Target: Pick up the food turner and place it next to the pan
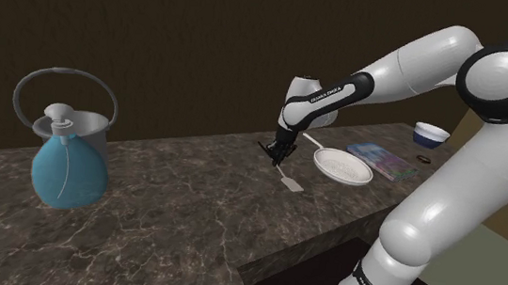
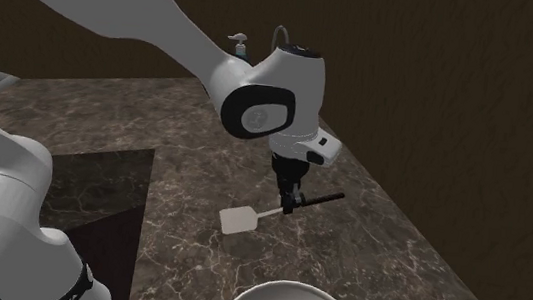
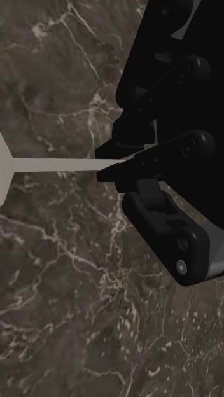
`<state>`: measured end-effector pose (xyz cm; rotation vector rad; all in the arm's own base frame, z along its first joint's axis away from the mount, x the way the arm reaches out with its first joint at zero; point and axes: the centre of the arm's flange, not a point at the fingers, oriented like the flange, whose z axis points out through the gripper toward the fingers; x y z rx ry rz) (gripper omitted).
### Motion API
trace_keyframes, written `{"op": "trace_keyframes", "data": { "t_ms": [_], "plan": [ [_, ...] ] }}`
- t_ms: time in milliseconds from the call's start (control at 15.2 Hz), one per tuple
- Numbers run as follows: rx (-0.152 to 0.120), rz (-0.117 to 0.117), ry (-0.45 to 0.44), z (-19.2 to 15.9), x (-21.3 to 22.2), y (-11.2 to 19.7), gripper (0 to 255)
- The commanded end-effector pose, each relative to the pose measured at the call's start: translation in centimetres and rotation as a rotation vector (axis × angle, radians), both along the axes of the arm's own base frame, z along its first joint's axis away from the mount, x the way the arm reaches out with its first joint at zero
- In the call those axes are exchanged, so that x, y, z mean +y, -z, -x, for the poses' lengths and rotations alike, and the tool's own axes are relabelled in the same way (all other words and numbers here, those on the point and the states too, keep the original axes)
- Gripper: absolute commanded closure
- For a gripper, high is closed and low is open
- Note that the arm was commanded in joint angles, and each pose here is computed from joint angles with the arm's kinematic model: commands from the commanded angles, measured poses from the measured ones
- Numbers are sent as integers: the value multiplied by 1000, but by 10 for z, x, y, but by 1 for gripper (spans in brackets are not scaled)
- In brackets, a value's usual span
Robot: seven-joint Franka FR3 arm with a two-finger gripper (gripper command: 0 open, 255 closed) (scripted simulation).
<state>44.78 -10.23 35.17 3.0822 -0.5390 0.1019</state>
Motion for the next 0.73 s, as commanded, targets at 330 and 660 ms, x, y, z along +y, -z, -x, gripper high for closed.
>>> {"op": "trace_keyframes", "data": {
  "t_ms": [330,660],
  "plan": [
    [0,0,0,0,0,1,0],
    [0,0,0,0,0,1,0]
  ]
}}
